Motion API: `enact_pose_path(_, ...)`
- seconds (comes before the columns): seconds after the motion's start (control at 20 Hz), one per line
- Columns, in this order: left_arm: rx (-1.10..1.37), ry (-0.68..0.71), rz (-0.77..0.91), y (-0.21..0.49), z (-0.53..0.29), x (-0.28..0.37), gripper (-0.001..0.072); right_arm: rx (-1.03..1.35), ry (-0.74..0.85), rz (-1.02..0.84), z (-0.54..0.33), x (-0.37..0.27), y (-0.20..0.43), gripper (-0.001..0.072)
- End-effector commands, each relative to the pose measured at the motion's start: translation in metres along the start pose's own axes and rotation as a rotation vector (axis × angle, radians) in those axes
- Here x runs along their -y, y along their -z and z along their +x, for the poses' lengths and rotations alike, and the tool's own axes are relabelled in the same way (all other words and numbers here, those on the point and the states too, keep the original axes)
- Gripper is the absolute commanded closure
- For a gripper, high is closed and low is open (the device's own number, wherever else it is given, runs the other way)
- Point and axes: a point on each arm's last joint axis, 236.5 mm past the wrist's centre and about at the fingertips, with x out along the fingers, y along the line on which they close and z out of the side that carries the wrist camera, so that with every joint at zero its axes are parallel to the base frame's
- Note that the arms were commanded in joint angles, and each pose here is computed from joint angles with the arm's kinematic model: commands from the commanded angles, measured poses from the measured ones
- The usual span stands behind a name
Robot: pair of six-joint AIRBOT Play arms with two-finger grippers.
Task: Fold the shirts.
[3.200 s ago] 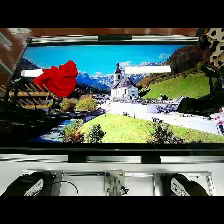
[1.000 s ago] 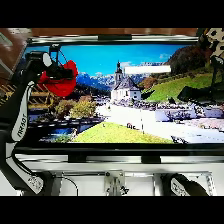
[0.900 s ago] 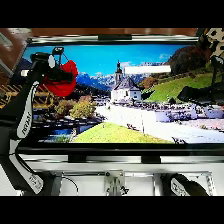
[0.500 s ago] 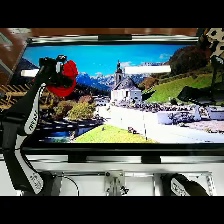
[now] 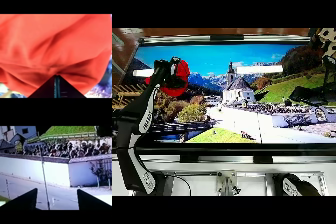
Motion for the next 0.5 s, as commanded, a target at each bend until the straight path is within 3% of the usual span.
enact_pose_path(0.0,0.205,-0.006,-0.017,-0.05,-0.058,-0.011,0.0673,0.001,0.0,-0.001,0.0,0.0,0.0,0.0094)
enact_pose_path(0.3,0.752,0.09,-0.019,-0.116,-0.306,0.02,0.0673,0.042,0.006,-0.075,-0.012,-0.002,-0.013,0.0094)
enact_pose_path(0.45,0.724,0.047,0.072,-0.095,-0.327,0.026,0.0672,0.081,-0.007,-0.09,-0.033,-0.011,-0.027,0.0094)
